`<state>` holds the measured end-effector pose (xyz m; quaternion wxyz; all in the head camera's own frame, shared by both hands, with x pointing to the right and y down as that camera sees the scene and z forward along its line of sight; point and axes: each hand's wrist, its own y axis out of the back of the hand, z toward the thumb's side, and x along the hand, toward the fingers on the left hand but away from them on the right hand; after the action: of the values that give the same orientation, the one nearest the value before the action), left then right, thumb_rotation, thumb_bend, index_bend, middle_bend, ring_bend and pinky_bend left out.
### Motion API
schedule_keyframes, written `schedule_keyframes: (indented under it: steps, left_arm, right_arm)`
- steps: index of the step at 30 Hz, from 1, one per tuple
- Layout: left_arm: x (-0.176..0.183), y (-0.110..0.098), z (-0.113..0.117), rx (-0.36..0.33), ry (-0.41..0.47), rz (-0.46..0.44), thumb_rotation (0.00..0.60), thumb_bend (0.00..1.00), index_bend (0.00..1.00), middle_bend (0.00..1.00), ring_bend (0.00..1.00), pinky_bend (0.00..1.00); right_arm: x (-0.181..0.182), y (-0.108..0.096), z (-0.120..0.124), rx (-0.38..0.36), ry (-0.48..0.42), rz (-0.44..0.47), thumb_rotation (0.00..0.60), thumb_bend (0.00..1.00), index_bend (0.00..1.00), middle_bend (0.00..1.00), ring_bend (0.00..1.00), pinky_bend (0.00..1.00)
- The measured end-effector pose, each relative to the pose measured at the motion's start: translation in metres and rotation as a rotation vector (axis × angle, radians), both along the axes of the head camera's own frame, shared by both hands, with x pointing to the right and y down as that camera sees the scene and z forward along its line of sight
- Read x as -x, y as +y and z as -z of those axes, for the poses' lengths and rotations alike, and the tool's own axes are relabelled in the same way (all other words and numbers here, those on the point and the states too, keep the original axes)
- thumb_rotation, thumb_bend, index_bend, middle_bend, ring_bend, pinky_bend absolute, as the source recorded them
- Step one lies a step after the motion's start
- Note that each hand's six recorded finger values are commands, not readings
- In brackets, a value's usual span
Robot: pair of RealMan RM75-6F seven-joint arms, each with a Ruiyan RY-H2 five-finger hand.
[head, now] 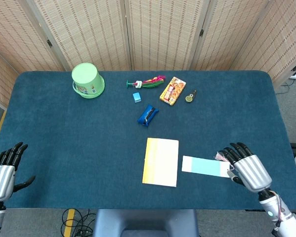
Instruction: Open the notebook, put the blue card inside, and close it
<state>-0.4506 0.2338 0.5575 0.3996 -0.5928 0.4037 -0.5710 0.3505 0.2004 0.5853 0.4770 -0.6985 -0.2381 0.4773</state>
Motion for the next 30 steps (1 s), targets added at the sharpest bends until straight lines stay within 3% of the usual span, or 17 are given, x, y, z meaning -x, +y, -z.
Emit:
schedule_keyframes:
  steps: [13,22,30]
  left_arm:
    - [0.01,0.006,0.004,-0.004,-0.003,0.019,0.6,0.17,0.15,0.11,0.18,0.22]
    - [0.013,0.01,0.001,0.006,0.0,0.033,0.6,0.17,0.15,0.11,0.18,0.22]
    - [0.015,0.01,0.0,0.01,0.002,0.039,0.6,0.17,0.15,0.11,0.18,0.22]
  right_arm:
    - [0.094,0.002,-0.071,0.126,-0.061,0.349,0.6,0.19,0.33,0.29,0.17,0.18]
    - [0.119,0.004,-0.106,0.136,-0.04,0.469,0.6,0.19,0.34,0.29,0.17,0.18]
    - [0.134,0.007,-0.124,0.129,-0.046,0.527,0.6,0.2,0.34,0.29,0.17,0.18]
